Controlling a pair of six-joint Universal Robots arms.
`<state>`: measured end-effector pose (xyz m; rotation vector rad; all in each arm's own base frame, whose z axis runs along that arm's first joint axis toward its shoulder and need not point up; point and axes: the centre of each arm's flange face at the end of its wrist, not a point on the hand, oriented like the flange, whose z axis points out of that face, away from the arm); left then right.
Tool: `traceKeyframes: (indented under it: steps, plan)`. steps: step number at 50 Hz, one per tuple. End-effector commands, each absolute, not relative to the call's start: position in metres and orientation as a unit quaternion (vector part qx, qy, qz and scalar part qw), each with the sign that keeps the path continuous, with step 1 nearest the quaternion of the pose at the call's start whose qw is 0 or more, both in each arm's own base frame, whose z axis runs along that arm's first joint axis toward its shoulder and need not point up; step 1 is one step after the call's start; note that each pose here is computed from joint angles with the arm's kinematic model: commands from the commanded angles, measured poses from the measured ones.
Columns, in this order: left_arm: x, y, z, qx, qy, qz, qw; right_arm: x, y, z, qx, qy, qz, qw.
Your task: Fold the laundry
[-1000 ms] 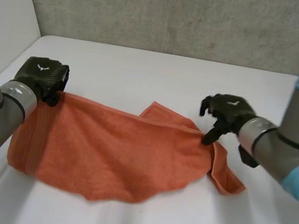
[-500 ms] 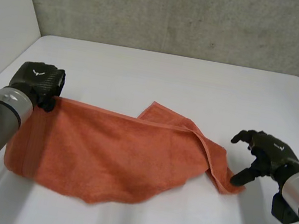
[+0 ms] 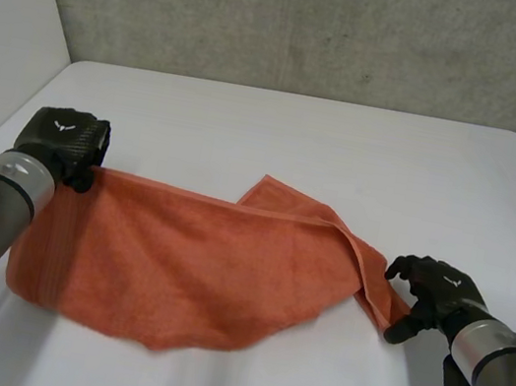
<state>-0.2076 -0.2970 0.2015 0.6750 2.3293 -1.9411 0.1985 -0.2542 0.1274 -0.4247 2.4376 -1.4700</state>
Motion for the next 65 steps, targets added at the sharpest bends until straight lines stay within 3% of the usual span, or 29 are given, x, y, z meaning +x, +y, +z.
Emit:
traceKeyframes:
  steps: [1,17,21,22,26,31,35,37,41,52,65]
  plan:
    - [-0.208,-0.296,0.201,0.218,0.749,-0.625,0.017,0.210,-0.257,0.126,-0.164,0.834,-0.509,0.135]
    - [-0.208,-0.296,0.200,0.218,0.750,-0.624,0.017,0.222,-0.273,0.129,-0.174,0.816,-0.533,0.144]
    - [-0.208,-0.295,0.205,0.217,0.746,-0.630,0.018,0.223,-0.290,0.174,-0.174,0.770,-0.599,0.138]
    - [-0.208,-0.294,0.208,0.216,0.744,-0.632,0.018,0.223,-0.294,0.206,-0.175,0.739,-0.637,0.133]
    - [-0.204,-0.292,0.228,0.209,0.727,-0.653,0.021,0.215,-0.300,0.267,-0.191,0.689,-0.692,0.099]
    - [-0.195,-0.288,0.255,0.197,0.704,-0.681,0.034,0.209,-0.295,0.290,-0.256,0.703,-0.662,0.042]
    - [-0.192,-0.285,0.255,0.200,0.709,-0.675,0.037,0.208,-0.289,0.288,-0.298,0.719,-0.628,0.019]
    - [-0.192,-0.285,0.254,0.201,0.712,-0.672,0.038,0.208,-0.287,0.268,-0.352,0.744,-0.567,-0.010]
    - [-0.191,-0.285,0.242,0.212,0.728,-0.651,0.044,0.210,-0.299,0.244,-0.385,0.760,-0.524,-0.021]
    - [-0.190,-0.295,0.207,0.224,0.759,-0.609,0.048,0.215,-0.332,0.193,-0.324,0.779,-0.537,0.022]
    - [-0.182,-0.300,0.207,0.213,0.760,-0.611,0.057,0.214,-0.313,0.172,-0.326,0.800,-0.500,0.062]
